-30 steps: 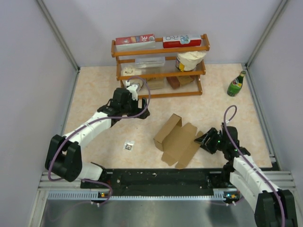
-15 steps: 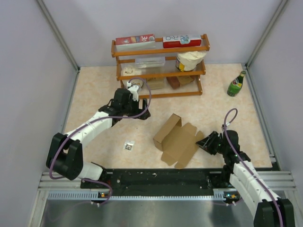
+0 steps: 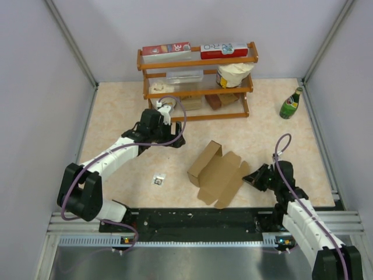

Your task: Fold the paper box

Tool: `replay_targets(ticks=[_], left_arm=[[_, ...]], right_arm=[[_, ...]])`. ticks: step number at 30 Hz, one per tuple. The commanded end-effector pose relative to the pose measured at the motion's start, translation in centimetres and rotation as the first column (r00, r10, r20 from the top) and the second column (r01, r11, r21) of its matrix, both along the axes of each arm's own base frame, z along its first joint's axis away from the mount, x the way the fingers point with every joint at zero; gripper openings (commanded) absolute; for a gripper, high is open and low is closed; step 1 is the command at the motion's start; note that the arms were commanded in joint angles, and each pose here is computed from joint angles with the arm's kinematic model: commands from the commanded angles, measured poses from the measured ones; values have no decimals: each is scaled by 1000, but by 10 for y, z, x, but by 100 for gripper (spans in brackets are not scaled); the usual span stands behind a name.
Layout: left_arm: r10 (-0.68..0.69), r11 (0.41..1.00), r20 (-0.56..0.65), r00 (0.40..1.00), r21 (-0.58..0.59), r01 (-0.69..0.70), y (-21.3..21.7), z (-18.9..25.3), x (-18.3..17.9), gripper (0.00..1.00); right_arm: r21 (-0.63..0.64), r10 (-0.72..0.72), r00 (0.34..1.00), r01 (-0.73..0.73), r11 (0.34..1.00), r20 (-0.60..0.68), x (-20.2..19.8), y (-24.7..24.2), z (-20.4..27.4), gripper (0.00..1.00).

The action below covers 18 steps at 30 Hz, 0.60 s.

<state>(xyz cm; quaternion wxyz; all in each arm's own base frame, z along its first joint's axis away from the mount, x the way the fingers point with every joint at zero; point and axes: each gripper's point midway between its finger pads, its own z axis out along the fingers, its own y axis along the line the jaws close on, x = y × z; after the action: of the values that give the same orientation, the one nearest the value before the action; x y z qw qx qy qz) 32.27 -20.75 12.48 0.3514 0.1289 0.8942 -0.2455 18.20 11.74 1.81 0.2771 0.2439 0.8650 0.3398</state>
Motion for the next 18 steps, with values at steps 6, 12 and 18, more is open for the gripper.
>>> replay_targets(ticks=[6,12,18], left_arm=[[-13,1000,52,999,6,12,-1,14,10,91],[-13,999,64,998,31,11,3,21,11,91],[-17,998,49,999,55,14,8,18,6,91]], right_arm=[[-81,82,984,-70,994,161,33,1,80,0],[-177,227,970,-209,962,87,49,3,126,0],[-240,335,942,-327,914,-6,71,4,149,0]])
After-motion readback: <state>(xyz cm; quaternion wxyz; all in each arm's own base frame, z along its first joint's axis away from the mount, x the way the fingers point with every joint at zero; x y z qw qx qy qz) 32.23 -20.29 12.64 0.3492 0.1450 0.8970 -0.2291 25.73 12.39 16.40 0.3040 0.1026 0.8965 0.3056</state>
